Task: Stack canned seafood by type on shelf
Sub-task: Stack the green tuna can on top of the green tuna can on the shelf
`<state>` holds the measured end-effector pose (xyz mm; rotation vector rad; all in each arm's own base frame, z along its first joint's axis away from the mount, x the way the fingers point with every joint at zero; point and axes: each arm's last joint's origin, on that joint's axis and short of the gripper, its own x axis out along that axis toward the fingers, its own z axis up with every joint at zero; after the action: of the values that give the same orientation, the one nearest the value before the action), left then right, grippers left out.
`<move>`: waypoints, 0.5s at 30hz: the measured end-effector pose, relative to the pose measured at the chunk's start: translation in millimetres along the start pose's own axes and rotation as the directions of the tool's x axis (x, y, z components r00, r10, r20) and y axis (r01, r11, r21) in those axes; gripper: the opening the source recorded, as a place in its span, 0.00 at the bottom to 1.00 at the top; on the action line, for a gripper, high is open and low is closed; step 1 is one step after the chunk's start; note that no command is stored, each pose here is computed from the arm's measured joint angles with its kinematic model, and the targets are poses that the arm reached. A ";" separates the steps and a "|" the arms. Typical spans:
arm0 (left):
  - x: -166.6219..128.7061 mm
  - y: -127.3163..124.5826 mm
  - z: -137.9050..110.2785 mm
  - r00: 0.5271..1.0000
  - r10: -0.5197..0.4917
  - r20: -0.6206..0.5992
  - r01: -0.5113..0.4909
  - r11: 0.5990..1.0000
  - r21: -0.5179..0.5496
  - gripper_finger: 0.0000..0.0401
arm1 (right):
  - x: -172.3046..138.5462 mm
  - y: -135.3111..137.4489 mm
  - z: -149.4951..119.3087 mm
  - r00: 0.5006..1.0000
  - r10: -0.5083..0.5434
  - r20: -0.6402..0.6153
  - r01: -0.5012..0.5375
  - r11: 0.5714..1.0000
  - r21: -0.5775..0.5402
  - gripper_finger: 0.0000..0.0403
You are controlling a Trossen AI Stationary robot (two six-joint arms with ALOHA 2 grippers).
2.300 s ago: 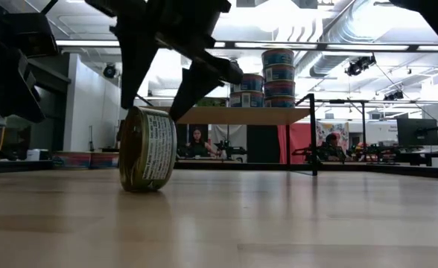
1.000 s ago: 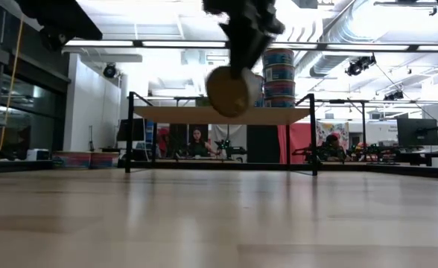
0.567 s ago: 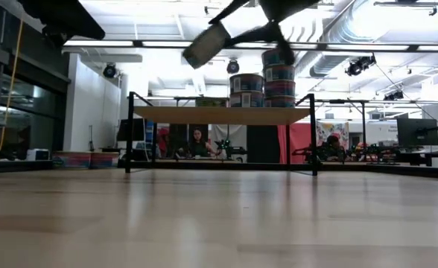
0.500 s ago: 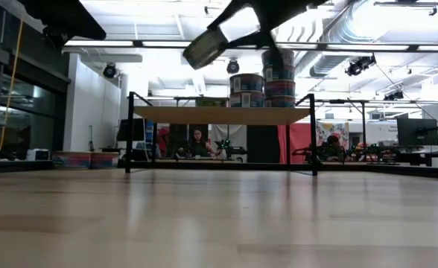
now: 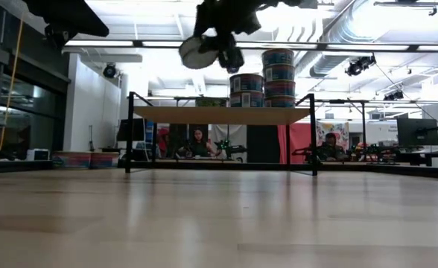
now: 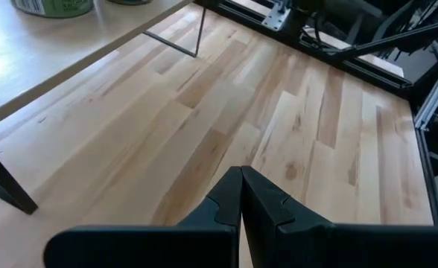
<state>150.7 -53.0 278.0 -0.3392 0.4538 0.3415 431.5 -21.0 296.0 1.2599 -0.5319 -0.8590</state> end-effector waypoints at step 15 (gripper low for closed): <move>-27.3 2.0 -3.9 0.950 -0.286 -0.129 0.298 0.950 0.089 0.00 | 25.8 -23.8 -21.8 0.953 -0.106 0.284 0.059 0.984 0.170 0.29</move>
<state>125.4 -59.4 287.3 -0.3163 0.5250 0.0074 457.1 -30.3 264.9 1.3151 -0.8016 -1.1008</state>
